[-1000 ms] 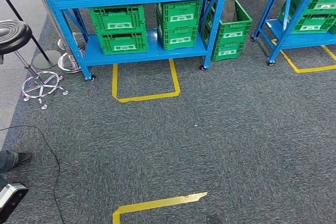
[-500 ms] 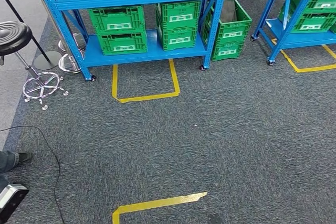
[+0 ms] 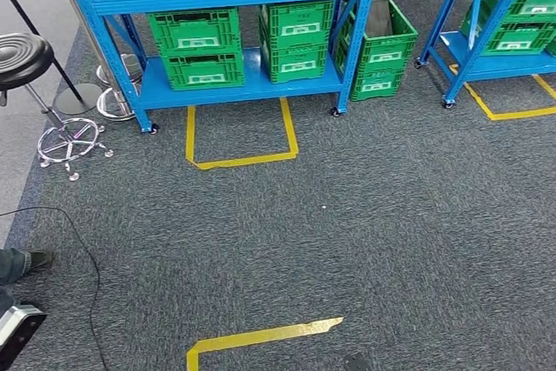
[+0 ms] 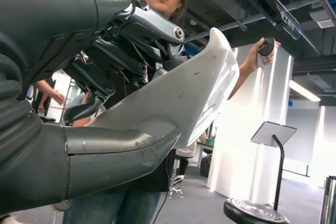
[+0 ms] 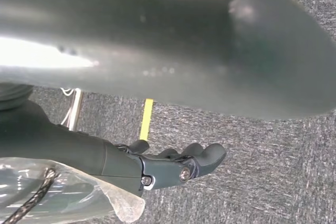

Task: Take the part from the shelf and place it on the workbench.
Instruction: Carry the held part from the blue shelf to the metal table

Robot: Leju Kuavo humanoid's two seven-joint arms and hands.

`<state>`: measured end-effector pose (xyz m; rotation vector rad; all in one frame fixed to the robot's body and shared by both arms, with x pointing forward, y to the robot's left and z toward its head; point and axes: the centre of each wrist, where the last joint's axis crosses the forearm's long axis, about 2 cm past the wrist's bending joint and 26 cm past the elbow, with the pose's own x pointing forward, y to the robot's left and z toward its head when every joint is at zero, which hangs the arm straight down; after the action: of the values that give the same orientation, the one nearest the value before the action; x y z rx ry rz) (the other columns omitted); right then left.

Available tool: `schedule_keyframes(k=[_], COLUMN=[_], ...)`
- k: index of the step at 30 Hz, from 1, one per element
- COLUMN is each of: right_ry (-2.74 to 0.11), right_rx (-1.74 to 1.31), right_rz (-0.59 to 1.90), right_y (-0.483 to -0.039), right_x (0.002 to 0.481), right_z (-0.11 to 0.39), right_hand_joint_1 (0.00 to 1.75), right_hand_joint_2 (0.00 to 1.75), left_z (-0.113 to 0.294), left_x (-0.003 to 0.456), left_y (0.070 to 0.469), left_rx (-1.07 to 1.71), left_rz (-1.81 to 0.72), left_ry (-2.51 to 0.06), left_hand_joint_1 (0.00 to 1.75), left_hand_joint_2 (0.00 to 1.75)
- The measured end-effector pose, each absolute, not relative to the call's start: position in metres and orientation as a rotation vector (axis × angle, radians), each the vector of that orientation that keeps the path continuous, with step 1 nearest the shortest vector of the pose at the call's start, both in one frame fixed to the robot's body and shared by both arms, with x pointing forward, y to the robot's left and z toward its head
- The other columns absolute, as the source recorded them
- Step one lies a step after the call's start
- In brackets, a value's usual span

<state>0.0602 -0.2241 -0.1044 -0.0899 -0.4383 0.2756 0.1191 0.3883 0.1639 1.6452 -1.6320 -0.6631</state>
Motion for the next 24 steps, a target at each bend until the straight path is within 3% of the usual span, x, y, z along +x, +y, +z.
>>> schedule_keyframes(k=[24], right_ry=[-0.423], right_rx=[-0.101], right_rz=[0.29], right_y=[-0.2178], right_x=[0.0598], right_z=[-0.1035], right_hand_joint_1=[0.0], right_hand_joint_2=[0.0], left_z=[0.165], left_x=[0.1199], left_y=[0.3906], left_rx=[1.653], left_rz=[-0.659], left_ry=[-1.642], left_hand_joint_1=[1.75], left_hand_joint_2=[1.75])
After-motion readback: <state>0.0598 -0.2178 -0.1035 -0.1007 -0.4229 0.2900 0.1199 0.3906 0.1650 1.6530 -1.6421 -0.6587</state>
